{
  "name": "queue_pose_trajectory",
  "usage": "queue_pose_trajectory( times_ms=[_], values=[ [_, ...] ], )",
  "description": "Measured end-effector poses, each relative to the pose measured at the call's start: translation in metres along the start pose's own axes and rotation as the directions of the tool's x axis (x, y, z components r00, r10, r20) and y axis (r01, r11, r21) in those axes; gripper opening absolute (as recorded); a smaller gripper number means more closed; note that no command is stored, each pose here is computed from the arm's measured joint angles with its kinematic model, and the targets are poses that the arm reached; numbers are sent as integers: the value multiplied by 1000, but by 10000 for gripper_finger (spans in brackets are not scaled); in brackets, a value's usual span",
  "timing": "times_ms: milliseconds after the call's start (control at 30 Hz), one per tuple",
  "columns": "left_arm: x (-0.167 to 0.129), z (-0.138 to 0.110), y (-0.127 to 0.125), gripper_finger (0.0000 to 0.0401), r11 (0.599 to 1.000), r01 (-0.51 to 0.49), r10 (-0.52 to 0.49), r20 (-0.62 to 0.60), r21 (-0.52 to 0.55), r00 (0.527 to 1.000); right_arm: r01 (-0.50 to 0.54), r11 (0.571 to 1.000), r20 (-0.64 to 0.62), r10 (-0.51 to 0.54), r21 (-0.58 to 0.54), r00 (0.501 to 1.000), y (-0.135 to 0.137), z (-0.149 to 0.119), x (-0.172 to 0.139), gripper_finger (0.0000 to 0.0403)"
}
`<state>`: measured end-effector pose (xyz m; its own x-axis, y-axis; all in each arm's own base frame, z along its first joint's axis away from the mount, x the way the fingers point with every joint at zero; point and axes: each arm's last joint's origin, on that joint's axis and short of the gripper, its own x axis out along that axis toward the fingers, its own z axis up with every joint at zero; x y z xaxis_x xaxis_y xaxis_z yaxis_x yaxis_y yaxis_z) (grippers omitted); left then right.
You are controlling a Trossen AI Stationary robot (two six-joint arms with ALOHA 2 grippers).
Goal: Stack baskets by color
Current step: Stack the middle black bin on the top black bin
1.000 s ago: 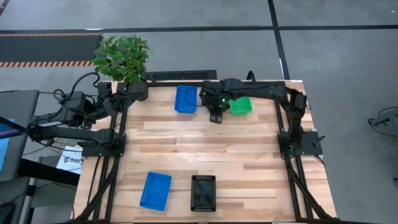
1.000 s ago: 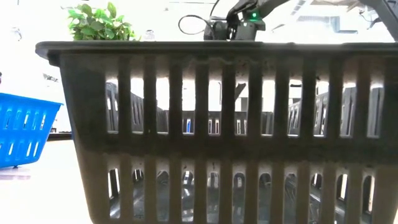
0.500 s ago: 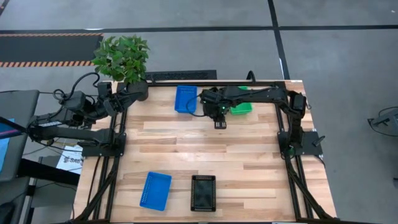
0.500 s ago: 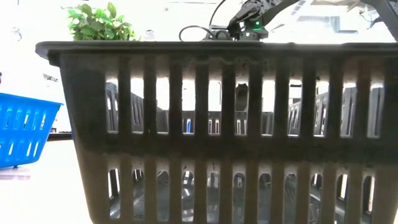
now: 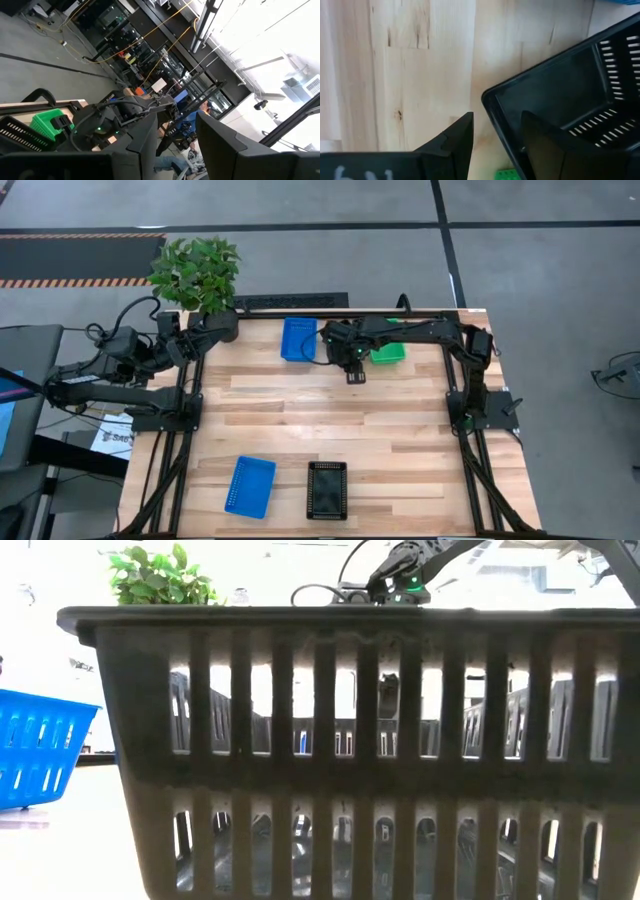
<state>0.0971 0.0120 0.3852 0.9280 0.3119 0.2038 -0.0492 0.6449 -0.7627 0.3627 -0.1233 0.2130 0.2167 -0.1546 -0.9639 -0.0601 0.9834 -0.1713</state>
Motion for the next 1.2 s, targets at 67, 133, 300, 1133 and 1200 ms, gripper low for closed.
queue_pose_trajectory(
  times_ms=[67,133,300,1133,1200],
  values=[
    [0,0,0,122,1000,0,0,0,0,1000,-4,1000,2,4,-20,1000,1,0,0,185],
    [0,0,0,122,1000,0,0,0,0,1000,-3,999,6,3,-32,1000,0,1,0,186],
    [0,0,0,122,1000,0,0,0,0,1000,-7,999,4,8,-40,1000,0,0,0,186],
    [0,0,0,122,1000,0,0,0,-9,1000,-99,987,-101,87,-129,991,7,-1,33,181],
    [0,0,0,122,1000,1,-1,0,-9,1000,-90,987,-106,76,-131,991,7,-1,36,178]
  ],
)
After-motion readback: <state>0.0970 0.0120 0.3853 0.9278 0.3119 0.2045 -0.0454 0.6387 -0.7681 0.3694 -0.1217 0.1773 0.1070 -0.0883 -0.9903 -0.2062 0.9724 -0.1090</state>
